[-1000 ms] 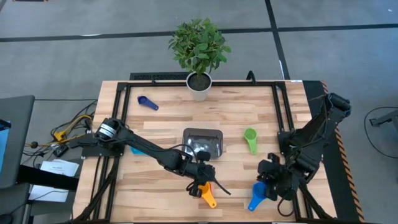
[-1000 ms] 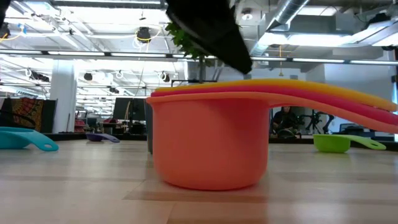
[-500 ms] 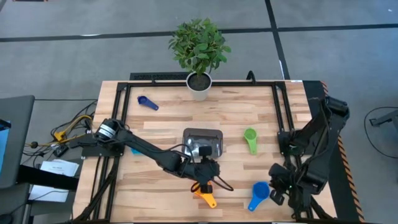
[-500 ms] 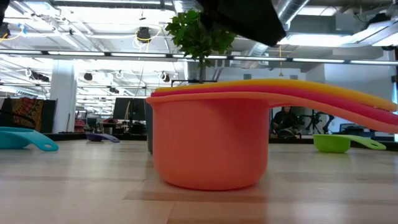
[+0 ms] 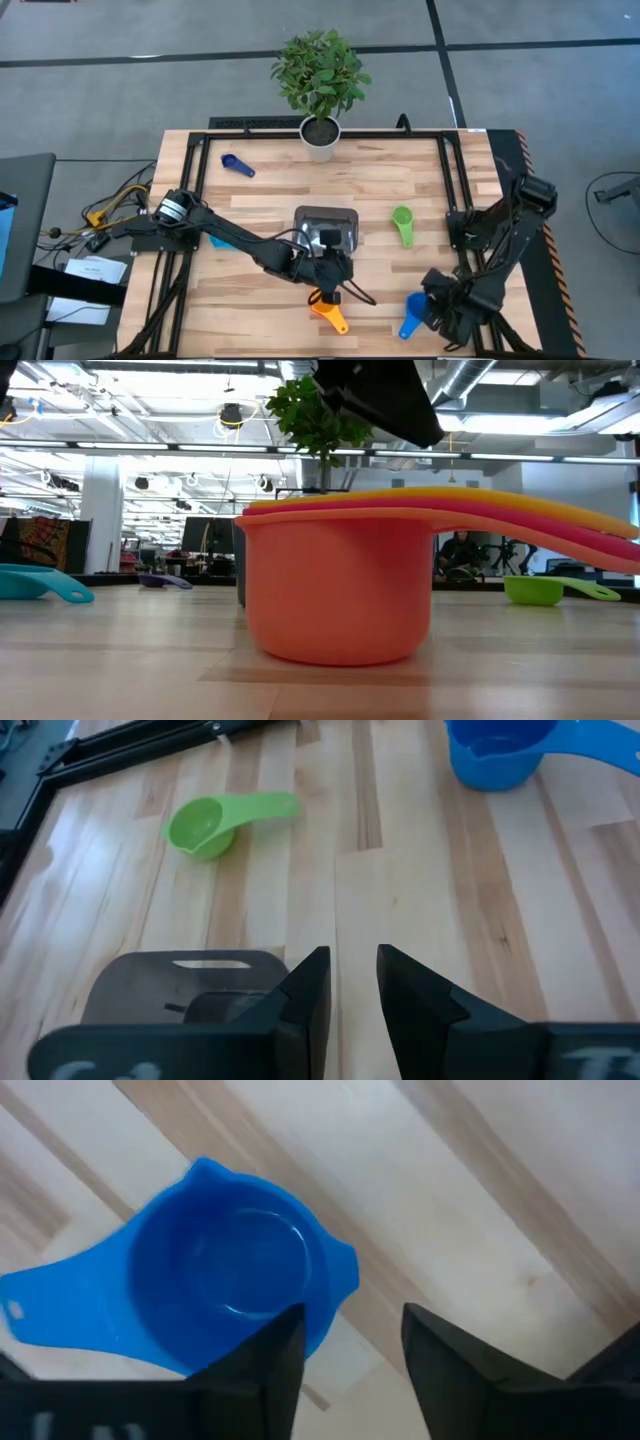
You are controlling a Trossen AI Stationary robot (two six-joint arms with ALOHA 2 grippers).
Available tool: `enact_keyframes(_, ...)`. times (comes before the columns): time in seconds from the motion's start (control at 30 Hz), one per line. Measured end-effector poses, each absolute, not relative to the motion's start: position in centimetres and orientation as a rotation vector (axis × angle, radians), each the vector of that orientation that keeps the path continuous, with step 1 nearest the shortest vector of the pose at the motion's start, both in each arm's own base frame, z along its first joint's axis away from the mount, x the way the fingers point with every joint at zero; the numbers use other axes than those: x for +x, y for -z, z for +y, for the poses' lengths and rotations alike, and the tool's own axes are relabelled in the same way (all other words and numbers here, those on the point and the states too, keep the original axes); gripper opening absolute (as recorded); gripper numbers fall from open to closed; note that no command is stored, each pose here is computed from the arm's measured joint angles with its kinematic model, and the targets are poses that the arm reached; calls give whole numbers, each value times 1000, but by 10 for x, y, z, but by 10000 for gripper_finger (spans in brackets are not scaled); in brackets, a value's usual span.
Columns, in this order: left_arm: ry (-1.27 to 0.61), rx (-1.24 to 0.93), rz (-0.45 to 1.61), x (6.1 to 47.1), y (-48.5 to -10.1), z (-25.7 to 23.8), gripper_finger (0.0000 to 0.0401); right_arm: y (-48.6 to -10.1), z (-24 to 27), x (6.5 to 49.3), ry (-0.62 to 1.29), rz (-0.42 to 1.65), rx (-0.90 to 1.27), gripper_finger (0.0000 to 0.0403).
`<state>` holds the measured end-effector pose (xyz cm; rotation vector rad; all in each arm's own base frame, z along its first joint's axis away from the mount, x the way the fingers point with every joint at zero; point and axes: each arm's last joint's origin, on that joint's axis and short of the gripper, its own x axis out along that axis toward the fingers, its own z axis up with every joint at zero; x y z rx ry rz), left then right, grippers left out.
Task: Nest measuring cups in basket
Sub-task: Stack the blue measuring cup on the top of the yellow measuring cup
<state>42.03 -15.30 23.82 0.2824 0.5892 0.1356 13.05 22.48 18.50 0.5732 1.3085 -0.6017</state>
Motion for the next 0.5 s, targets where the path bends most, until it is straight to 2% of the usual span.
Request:
enact_keyframes(0.3,-137,277,588,421,-238,-153,75,-170,234,133,593,1322,536,88)
enact_keyframes(0.5,-137,277,588,420,-238,-153,75,-172,230,137,458,1339,373,42)
